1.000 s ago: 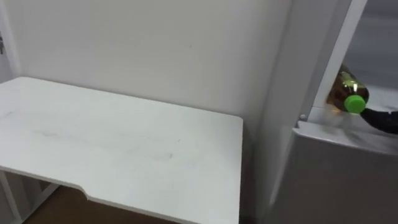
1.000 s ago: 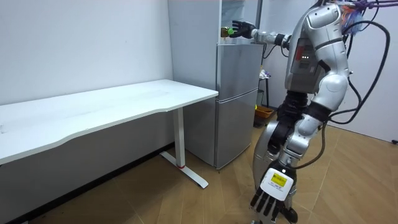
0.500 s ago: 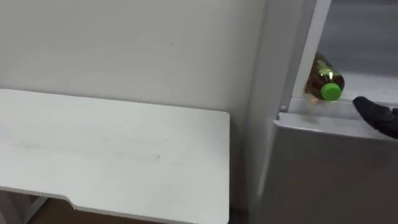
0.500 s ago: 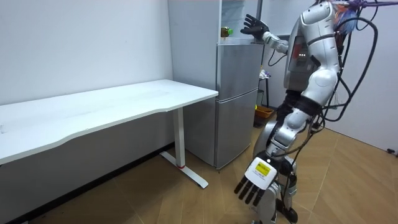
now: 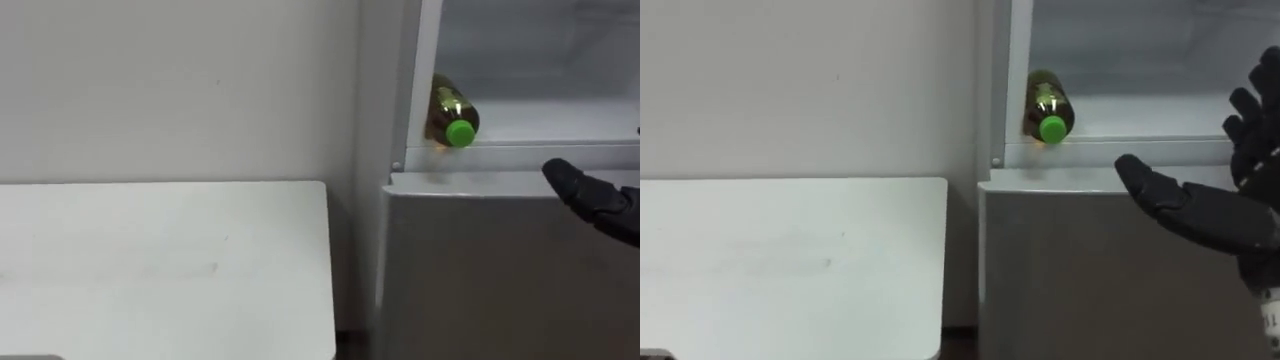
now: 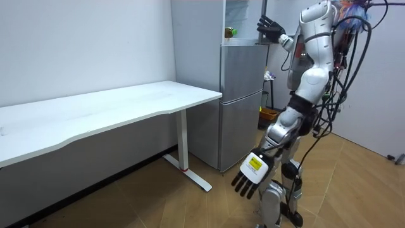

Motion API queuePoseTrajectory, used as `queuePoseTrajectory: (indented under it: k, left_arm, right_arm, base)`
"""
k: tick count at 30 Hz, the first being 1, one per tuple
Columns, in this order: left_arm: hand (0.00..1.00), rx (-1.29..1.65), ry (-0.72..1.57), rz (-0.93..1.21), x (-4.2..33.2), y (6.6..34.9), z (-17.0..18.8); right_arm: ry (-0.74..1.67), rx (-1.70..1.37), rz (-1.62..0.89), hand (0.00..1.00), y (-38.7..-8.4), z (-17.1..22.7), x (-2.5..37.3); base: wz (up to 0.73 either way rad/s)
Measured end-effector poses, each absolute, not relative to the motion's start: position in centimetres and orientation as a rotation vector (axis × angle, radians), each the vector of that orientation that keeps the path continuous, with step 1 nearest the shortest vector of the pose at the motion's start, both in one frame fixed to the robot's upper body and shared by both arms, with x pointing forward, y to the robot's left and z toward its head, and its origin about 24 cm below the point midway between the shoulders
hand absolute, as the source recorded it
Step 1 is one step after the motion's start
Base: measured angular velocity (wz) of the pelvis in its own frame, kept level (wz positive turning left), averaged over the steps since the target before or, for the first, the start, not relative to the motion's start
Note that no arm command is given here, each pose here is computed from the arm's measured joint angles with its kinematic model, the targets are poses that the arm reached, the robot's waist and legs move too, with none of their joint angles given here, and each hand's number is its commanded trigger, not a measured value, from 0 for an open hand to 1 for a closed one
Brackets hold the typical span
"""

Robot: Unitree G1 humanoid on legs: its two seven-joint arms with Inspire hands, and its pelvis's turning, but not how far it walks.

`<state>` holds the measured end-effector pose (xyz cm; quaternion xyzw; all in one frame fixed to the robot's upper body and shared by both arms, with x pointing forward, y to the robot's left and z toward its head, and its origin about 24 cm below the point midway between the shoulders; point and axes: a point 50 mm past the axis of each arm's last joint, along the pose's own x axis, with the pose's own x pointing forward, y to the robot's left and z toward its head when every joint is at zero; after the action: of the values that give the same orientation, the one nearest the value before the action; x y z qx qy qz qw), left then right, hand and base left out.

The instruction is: Put the bottle in the upper fridge

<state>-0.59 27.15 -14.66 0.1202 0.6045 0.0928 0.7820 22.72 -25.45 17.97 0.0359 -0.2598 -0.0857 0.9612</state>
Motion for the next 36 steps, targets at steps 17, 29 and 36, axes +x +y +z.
queuePoseTrajectory:
  k: [17,29,36]
  left_arm:
    - [0.0,0.242,1.302,0.152,-1.4,25.3,-15.4]
    - [0.0,0.278,1.303,0.203,-2.6,24.8,-15.5]
    - [0.0,0.293,1.291,0.226,-2.3,25.0,-15.4]
  right_arm:
    - [-0.439,0.318,-0.172,0.0,-25.5,12.7,19.3]
    - [-0.079,0.271,-0.481,0.0,-28.1,4.2,15.9]
    - [0.11,0.215,-0.727,0.0,-29.2,0.3,13.1]
  base:
    - [-0.12]
    - [-0.11]
    - [-0.02]
